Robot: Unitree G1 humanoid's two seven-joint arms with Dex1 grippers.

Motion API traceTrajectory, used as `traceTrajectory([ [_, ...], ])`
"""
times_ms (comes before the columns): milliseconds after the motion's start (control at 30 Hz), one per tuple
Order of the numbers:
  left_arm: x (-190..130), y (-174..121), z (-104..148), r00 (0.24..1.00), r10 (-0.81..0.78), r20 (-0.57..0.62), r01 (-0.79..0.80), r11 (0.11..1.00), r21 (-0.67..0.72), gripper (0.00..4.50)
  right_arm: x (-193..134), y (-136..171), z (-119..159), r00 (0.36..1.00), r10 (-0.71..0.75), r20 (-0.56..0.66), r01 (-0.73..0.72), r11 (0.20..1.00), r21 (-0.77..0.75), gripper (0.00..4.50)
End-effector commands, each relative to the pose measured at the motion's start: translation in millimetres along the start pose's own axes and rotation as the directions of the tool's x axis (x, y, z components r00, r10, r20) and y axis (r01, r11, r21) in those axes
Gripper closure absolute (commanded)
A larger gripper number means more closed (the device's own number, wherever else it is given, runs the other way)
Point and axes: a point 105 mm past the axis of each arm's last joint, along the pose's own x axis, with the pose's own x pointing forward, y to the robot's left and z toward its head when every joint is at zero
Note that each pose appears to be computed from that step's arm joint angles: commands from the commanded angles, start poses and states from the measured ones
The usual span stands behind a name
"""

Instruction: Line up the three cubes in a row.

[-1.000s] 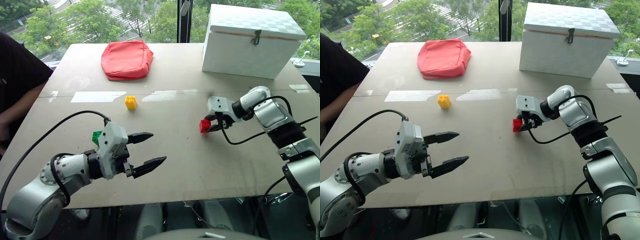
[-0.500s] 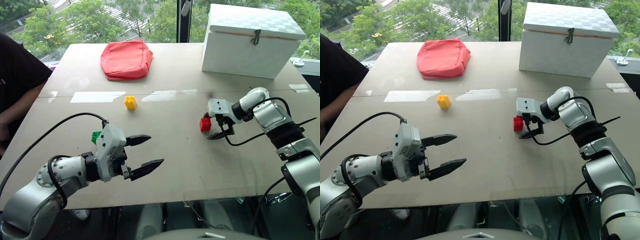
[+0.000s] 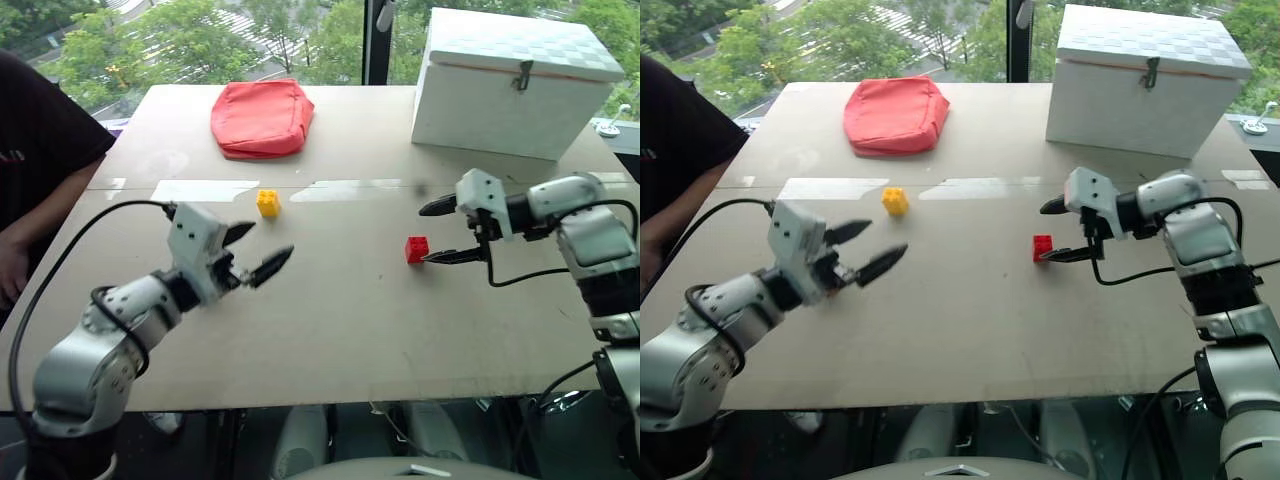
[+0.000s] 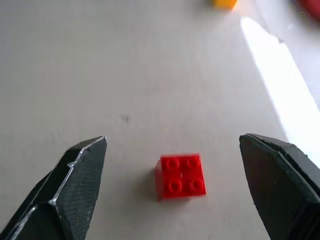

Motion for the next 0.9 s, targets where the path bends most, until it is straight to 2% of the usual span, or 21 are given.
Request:
traceTrajectory([
  [33, 19, 27, -4, 0.975, 0.201, -0.092, -0.201, 0.98, 0.01, 0.0, -18, 8, 45, 0.967, -0.177, 0.184, 0.184, 0.983, -0.021, 0.14],
  [133, 36, 44, -8, 0.946, 0.294, -0.134, -0.296, 0.955, 0.005, 0.0, -22, 22, 53, 0.932, -0.287, 0.221, 0.304, 0.952, -0.044, 0.14],
  [233, 56, 51, -8, 0.941, 0.309, -0.141, -0.312, 0.95, -0.001, 0.0, -22, 35, 54, 0.905, -0.366, 0.218, 0.381, 0.924, -0.03, 0.14],
  [367, 88, 54, -8, 0.94, 0.31, -0.144, -0.316, 0.948, -0.024, 0.0, -28, 51, 52, 0.89, -0.415, 0.187, 0.426, 0.904, -0.024, 0.14],
  [500, 108, 54, -16, 0.943, 0.294, -0.157, -0.298, 0.954, 0.0, 0.0, -32, 61, 50, 0.888, -0.43, 0.163, 0.44, 0.897, -0.03, 0.14],
  [567, 113, 52, -12, 0.951, 0.281, -0.132, -0.284, 0.959, -0.007, 0.0, -34, 64, 50, 0.886, -0.439, 0.152, 0.448, 0.893, -0.032, 0.14],
  [700, 90, 54, 4, 0.958, 0.277, -0.071, -0.278, 0.961, 0.003, 0.0, -40, 66, 51, 0.875, -0.461, 0.147, 0.47, 0.882, -0.031, 0.14],
  [800, 51, 57, 6, 0.941, 0.321, -0.107, -0.32, 0.947, 0.026, 0.0, -41, 68, 49, 0.882, -0.45, 0.144, 0.457, 0.889, -0.02, 0.14],
  [900, 6, 57, 0, 0.898, 0.394, -0.197, -0.396, 0.918, 0.032, 0.0, -36, 71, 48, 0.903, -0.399, 0.159, 0.403, 0.915, 0.009, 0.14],
])
